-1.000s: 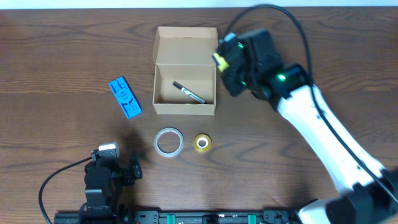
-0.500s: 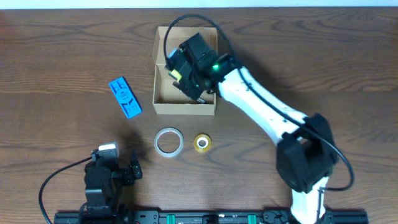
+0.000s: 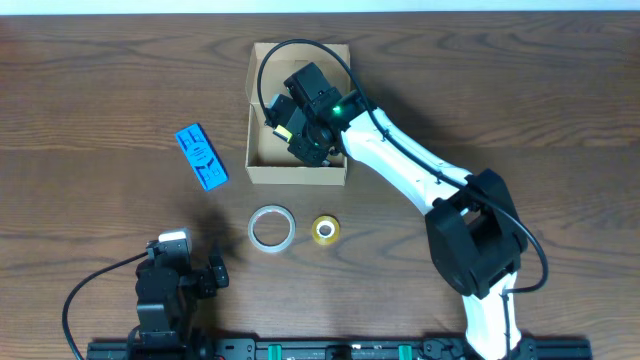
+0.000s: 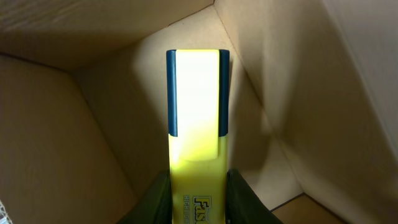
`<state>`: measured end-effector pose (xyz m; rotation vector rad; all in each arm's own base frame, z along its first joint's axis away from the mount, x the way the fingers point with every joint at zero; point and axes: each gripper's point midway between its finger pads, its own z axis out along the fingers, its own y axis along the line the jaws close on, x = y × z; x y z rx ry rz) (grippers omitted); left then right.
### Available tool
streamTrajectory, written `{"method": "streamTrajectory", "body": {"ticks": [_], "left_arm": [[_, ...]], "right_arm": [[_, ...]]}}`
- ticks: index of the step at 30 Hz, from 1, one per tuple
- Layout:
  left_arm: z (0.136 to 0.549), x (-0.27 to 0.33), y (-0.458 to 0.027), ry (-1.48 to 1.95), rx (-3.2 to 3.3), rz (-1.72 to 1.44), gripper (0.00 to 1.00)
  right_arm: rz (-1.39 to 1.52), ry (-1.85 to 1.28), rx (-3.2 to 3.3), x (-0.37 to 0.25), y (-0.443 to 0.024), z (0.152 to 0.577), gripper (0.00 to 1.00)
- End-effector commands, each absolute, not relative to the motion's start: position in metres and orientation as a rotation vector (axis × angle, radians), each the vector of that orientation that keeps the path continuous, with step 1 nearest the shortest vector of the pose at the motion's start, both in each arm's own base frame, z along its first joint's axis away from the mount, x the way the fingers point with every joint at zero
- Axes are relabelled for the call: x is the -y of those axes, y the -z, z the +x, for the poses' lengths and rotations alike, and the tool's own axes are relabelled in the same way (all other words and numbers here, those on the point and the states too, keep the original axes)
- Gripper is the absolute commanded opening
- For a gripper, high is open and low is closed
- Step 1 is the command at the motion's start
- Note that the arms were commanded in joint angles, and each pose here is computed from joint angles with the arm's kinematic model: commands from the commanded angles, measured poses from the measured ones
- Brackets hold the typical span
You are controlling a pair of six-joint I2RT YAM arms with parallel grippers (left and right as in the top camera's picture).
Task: Pack container
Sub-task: 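Lift the highlighter into the box and open the right gripper, then move the right gripper to the yellow tape roll and grasp it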
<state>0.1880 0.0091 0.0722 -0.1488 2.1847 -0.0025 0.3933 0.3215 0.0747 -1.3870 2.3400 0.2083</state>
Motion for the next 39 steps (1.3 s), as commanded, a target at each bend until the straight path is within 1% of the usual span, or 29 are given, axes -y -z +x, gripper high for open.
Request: {"method": "streamTrajectory", "body": {"ticks": [1, 2, 6, 7, 11, 15, 16, 17, 19, 21, 23, 25, 29, 32, 35, 39], "left_arm": [[0.187, -0.010, -0.067, -0.017, -2.195, -0.126, 0.96], [0.187, -0.010, -0.067, -0.017, -2.195, -0.126, 0.95], [0.187, -0.010, -0.067, -0.017, -2.195, -0.126, 0.95], [0.187, -0.010, -0.067, -0.018, -2.195, -0.125, 0.95], [0.187, -0.010, -0.067, -0.018, -2.195, -0.125, 0.95], [0.187, -0.010, -0.067, -0.018, -2.195, -0.125, 0.95], [0.187, -0.010, -0.067, -0.017, -2.195, -0.126, 0.95], [0.187, -0.010, -0.067, -0.017, -2.195, -0.126, 0.96], [0.187, -0.010, -0.067, -0.017, -2.195, -0.126, 0.95], [0.187, -0.010, -0.067, -0.017, -2.195, -0.126, 0.95], [0.187, -0.010, -0.067, -0.018, -2.195, -0.125, 0.96], [0.187, -0.010, -0.067, -0.017, -2.195, -0.126, 0.96], [0.187, -0.010, -0.067, -0.017, -2.195, -0.126, 0.95], [0.187, -0.010, -0.067, -0.017, -2.195, -0.126, 0.95], [0.187, -0.010, -0.067, -0.017, -2.195, -0.126, 0.95], [0.187, -0.010, -0.067, -0.017, -2.195, -0.126, 0.95]], "right_arm": [[-1.395, -0.210, -2.308, -0.327, -0.079, 0.400, 0.26], [-1.395, -0.210, -2.307, -0.327, -0.079, 0.400, 0.29], [-1.392, -0.210, -2.301, -0.327, -0.080, 0.401, 0.49], [-1.390, -0.211, -2.298, -0.328, -0.081, 0.402, 0.50], [-1.365, -0.217, -2.262, -0.333, -0.094, 0.407, 0.52], [-1.252, -0.247, -2.245, -0.333, -0.140, 0.411, 0.53], [-1.218, -0.258, -2.250, -0.330, -0.153, 0.408, 0.56], [-1.188, -0.267, -2.260, -0.326, -0.165, 0.405, 0.58], [-1.134, -0.280, -2.301, -0.310, -0.190, 0.389, 0.60], [-1.105, -0.281, -2.341, -0.294, -0.204, 0.374, 0.59], [-1.080, -0.277, -2.374, -0.278, -0.212, 0.359, 0.56], [-1.024, -0.246, -2.405, -0.261, -0.213, 0.347, 0.55], [-0.918, -0.246, -2.455, -0.232, -0.198, 0.311, 0.57], [-0.793, -0.282, -2.527, -0.215, -0.175, 0.283, 0.59], [-0.622, -0.333, -2.608, -0.206, -0.148, 0.257, 0.59], [-0.411, -0.332, -2.693, -0.203, -0.116, 0.241, 0.60]]}}
